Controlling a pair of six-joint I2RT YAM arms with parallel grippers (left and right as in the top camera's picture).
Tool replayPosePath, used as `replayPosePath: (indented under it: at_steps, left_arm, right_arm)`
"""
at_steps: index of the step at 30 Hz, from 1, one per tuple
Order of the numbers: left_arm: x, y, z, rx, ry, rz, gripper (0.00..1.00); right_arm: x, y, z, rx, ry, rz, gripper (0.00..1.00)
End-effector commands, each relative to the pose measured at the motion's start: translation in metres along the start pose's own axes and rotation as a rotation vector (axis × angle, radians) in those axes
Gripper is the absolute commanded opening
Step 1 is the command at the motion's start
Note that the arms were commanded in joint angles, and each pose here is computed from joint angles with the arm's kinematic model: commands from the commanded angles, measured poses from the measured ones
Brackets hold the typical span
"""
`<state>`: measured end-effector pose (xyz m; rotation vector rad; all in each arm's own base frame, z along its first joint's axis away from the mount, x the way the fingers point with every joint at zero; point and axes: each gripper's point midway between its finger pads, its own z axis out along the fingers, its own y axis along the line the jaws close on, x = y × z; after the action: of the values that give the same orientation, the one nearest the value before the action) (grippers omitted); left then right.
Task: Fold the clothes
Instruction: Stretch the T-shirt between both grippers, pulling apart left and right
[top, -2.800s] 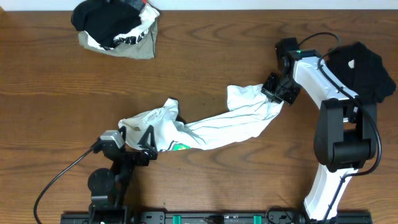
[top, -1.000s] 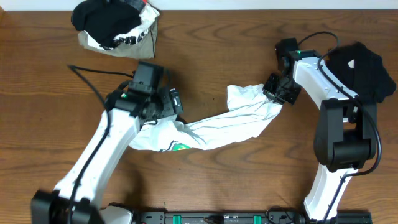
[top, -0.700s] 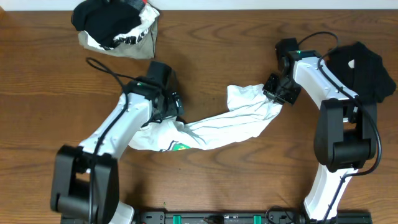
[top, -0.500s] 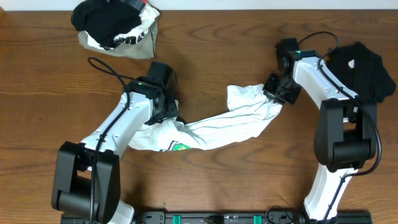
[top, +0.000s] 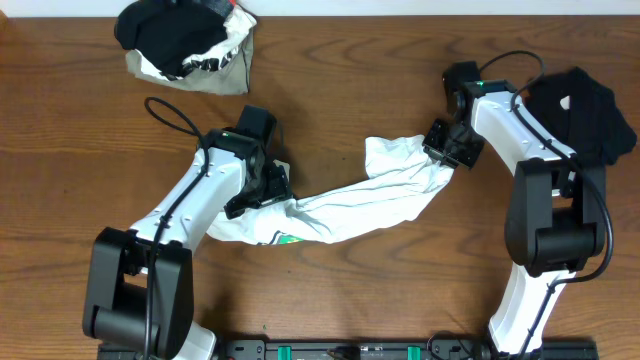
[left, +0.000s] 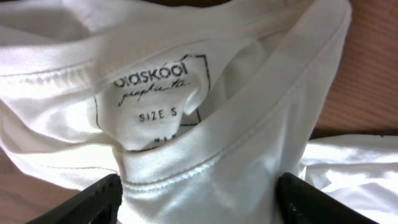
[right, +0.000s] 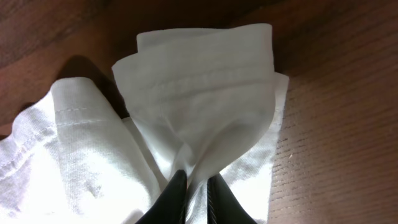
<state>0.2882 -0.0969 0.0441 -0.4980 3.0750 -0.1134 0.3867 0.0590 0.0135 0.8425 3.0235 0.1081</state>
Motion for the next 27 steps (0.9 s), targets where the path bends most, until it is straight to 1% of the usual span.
replayPosePath:
  at_steps: [1, 3, 5, 6, 8, 10, 11, 13, 18, 23, 27]
  left_arm:
    - [-0.002, -0.003, -0.004, 0.015, -0.003, -0.001, 0.82]
    - [-0.002, -0.003, -0.004, 0.016, -0.004, -0.002, 0.81]
    - [-0.002, -0.003, -0.004, 0.016, -0.004, -0.004, 0.70]
    - [-0.002, -0.003, -0.004, 0.016, -0.003, -0.005, 0.60]
    - [-0.002, -0.003, -0.004, 0.016, -0.003, -0.004, 0.36]
    - [-0.002, -0.003, -0.004, 0.016, -0.004, -0.004, 0.10]
    - [-0.003, -0.003, -0.004, 0.016, -0.005, -0.004, 0.06]
    - [-0.004, -0.005, -0.004, 0.021, -0.011, -0.003, 0.06]
    - [-0.014, -0.012, -0.021, 0.058, -0.065, 0.018, 0.06]
    - [-0.029, -0.027, -0.070, 0.142, -0.192, 0.056, 0.06]
    - [-0.025, -0.026, -0.111, 0.200, -0.279, 0.066, 0.06]
  right_arm:
    - [0.003, 0.000, 0.006, 0.014, 0.009, -0.022, 0.11]
    - [0.003, 0.000, 0.006, 0.015, 0.009, -0.022, 0.11]
    - [0.003, 0.000, 0.006, 0.015, 0.010, -0.022, 0.11]
    - [0.003, 0.000, 0.006, 0.016, 0.011, -0.022, 0.11]
    - [0.004, -0.001, 0.006, 0.017, 0.012, -0.022, 0.11]
    - [0.004, -0.001, 0.006, 0.018, 0.014, -0.022, 0.08]
    - [0.004, -0.001, 0.006, 0.019, 0.014, -0.022, 0.07]
    - [0.004, -0.001, 0.006, 0.020, 0.015, -0.021, 0.01]
    - [0.001, 0.002, -0.005, 0.000, -0.011, -0.023, 0.01]
    - [-0.005, 0.008, -0.042, -0.059, -0.089, -0.043, 0.01]
    - [-0.006, 0.005, -0.083, -0.108, -0.157, -0.040, 0.01]
